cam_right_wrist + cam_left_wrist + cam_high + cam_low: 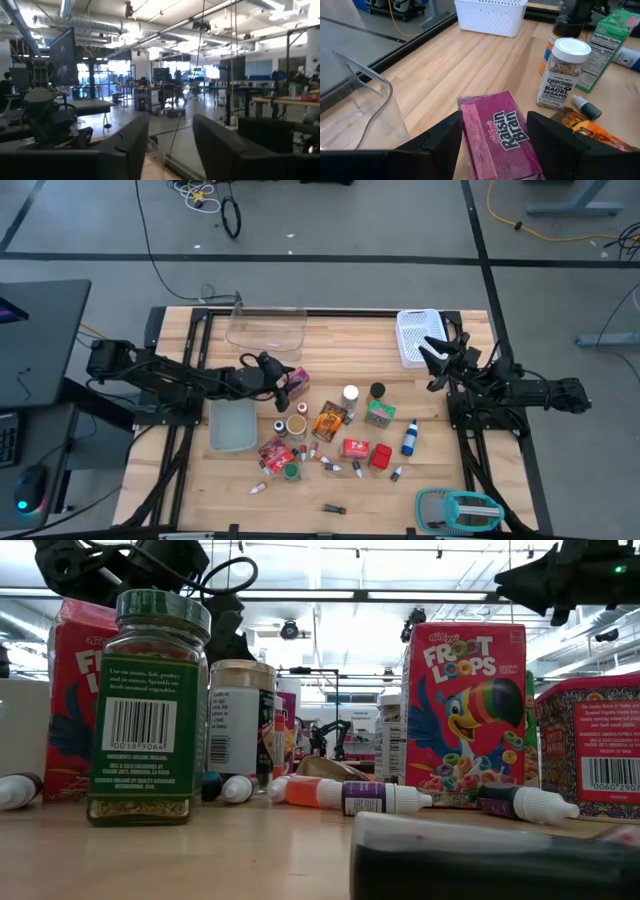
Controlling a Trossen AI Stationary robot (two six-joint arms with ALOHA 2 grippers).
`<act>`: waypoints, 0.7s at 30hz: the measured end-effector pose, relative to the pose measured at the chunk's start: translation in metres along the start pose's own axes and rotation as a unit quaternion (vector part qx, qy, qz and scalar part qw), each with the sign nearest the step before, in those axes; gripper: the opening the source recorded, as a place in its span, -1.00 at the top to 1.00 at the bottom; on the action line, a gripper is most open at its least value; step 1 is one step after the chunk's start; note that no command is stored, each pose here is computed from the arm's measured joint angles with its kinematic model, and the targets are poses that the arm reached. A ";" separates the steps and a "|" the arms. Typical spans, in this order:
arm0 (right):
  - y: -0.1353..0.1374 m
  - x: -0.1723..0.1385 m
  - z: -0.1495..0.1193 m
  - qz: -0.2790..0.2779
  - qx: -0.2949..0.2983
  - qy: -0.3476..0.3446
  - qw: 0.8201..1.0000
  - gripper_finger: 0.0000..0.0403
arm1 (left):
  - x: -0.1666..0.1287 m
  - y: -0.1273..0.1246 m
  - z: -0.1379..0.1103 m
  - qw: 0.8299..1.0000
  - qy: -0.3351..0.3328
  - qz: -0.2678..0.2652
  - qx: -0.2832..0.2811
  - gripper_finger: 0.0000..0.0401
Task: Pick & Place Kitchen Items
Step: Put the purple cereal box into the gray bin
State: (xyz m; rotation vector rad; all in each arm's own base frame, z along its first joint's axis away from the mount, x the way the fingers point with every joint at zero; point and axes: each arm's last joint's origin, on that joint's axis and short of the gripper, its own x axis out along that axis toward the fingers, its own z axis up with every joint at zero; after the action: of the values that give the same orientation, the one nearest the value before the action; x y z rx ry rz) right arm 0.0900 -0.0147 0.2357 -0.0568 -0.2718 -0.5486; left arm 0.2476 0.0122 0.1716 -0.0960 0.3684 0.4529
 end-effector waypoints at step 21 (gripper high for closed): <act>0.013 0.014 -0.018 0.046 0.004 0.067 0.997 -0.32 | 0.004 0.000 0.020 0.999 0.036 0.005 0.016 -0.38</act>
State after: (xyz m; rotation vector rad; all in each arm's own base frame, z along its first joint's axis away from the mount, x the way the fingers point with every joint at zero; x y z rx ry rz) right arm 0.1126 -0.0127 0.2228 -0.0237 -0.1400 -0.4571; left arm 0.2577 0.0179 0.1888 -0.0793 0.4462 0.4533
